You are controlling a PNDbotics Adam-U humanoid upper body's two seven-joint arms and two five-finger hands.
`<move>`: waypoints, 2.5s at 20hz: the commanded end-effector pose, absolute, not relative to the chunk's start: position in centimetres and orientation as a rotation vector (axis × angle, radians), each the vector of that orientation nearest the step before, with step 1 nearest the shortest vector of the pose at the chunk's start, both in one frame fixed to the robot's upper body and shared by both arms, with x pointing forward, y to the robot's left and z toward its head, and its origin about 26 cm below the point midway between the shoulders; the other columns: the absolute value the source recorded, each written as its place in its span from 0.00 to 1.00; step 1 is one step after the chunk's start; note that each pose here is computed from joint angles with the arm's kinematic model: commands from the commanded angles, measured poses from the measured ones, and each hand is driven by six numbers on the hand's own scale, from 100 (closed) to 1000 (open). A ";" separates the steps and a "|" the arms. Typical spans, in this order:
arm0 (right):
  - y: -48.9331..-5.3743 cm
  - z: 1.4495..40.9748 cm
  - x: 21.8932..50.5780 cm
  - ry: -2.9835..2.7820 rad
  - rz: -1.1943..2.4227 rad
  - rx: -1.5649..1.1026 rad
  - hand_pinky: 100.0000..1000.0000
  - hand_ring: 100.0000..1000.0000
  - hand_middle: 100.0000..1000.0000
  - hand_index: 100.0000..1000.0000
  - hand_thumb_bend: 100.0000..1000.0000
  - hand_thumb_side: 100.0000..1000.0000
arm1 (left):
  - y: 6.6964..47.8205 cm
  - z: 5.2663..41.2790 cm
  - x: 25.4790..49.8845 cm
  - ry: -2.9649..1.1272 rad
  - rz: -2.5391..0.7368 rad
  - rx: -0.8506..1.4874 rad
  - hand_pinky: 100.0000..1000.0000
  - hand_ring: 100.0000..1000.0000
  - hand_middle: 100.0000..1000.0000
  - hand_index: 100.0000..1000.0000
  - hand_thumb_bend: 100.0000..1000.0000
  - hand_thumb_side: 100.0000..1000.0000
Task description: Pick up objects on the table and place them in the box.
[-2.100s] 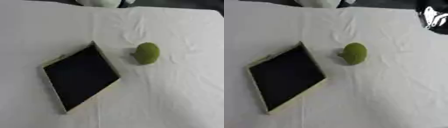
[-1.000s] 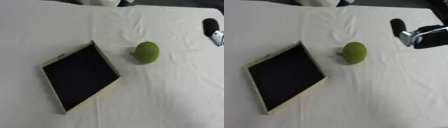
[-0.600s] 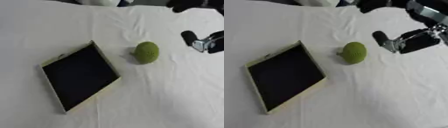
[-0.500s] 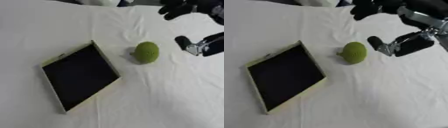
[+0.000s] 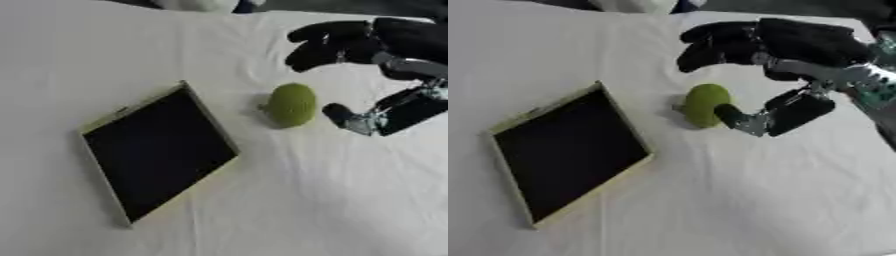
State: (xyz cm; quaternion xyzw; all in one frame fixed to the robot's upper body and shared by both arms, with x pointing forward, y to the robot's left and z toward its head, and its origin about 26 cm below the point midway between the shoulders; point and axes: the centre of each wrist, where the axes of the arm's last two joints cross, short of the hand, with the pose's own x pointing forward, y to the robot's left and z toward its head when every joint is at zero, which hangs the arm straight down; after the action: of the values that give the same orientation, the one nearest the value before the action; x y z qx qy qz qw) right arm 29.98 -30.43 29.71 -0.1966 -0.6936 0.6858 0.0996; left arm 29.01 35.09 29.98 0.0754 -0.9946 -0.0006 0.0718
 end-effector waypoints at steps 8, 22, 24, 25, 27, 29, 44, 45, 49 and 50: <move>-31.7 27.8 32.5 -1.853 1.901 -0.522 0.84 1.00 0.78 1.00 0.00 0.28 | 34.8 30.9 28.6 -3.018 -0.045 0.211 0.56 0.65 0.54 0.67 0.00 0.43; -33.1 26.2 34.9 -1.778 1.704 -0.447 0.89 1.00 0.81 1.00 0.00 0.33 | 34.6 30.9 28.7 -3.020 -0.054 0.193 0.56 0.66 0.55 0.67 0.00 0.43; -33.2 26.3 35.0 -1.813 1.694 -0.438 0.90 1.00 0.81 1.00 0.00 0.31 | 34.6 30.9 28.7 -3.019 -0.053 0.194 0.56 0.66 0.55 0.67 0.00 0.43; -33.3 26.5 35.0 -1.831 1.689 -0.432 0.90 1.00 0.81 1.00 0.00 0.30 | 34.6 30.9 28.7 -3.019 -0.053 0.194 0.56 0.66 0.55 0.67 0.00 0.43; -33.3 26.9 34.8 -1.874 1.674 -0.420 0.90 1.00 0.81 1.00 0.00 0.30 | 34.6 30.9 28.7 -3.019 -0.054 0.196 0.56 0.66 0.55 0.67 0.00 0.43; -33.5 27.3 34.7 -1.905 1.658 -0.407 0.90 1.00 0.82 1.00 0.00 0.31 | 34.7 30.9 28.7 -3.019 -0.054 0.198 0.56 0.66 0.55 0.67 0.00 0.43; -35.1 26.7 35.7 -1.725 1.747 -0.495 0.92 1.00 0.87 1.00 0.13 0.00 | 34.6 30.9 28.7 -3.015 -0.070 0.191 0.56 0.66 0.55 0.67 0.00 0.43; -35.2 26.6 35.8 -1.720 1.746 -0.499 0.92 1.00 0.87 1.00 0.13 0.00 | 34.6 31.0 28.7 -3.016 -0.071 0.191 0.56 0.66 0.55 0.67 0.00 0.43; -35.4 26.4 36.1 -1.703 1.732 -0.507 0.92 1.00 0.87 1.00 0.13 0.00 | 34.6 31.0 28.7 -3.015 -0.073 0.187 0.56 0.66 0.55 0.67 0.00 0.43; -35.5 26.3 36.2 -1.700 1.728 -0.510 0.92 1.00 0.87 1.00 0.12 0.00 | 34.6 30.9 28.7 -3.014 -0.074 0.187 0.56 0.66 0.55 0.67 0.00 0.43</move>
State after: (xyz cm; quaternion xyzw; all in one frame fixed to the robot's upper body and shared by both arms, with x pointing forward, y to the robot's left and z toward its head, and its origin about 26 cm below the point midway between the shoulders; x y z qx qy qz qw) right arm 36.34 -34.87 25.12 -0.1743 -0.6544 0.6575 0.3303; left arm 29.20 34.65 29.93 0.0604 -0.9951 -0.0113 0.0773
